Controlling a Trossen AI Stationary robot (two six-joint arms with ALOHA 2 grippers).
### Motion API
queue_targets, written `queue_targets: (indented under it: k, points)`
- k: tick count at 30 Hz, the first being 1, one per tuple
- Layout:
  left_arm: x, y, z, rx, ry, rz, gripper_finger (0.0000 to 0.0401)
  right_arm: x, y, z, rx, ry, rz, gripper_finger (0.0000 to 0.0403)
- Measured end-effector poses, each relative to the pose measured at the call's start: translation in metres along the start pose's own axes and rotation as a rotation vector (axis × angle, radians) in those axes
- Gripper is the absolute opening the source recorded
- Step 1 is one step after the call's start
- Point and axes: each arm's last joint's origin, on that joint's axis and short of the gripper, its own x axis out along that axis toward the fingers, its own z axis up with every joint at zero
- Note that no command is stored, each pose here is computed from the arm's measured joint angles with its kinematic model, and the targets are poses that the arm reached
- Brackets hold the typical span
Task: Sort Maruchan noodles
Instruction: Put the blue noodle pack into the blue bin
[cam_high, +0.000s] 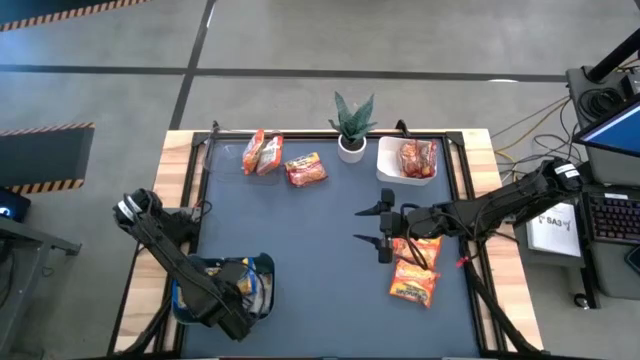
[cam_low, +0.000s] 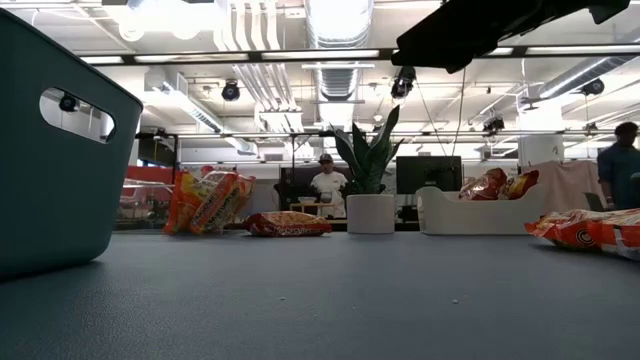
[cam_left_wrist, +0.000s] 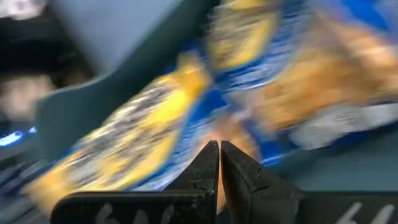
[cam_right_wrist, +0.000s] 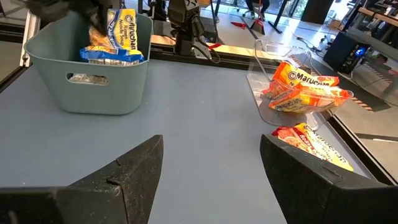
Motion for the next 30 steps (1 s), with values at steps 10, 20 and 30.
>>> queue_targets:
  k: [10,20,30]
  points:
    - [0.014,0.018,-0.007,-0.106,0.131,0.180,0.0000,0.000,0.000,-0.001,0.001,-0.001,0.000,0.0256]
    - [0.044,0.006,-0.010,-0.080,0.124,0.101,0.0000,0.000,0.000,-0.001,0.004,-0.011,0.000,0.0256]
    - [0.018,0.011,-0.006,-0.009,0.025,0.120,0.0000,0.000,0.000,-0.001,0.005,-0.013,0.000,0.0256]
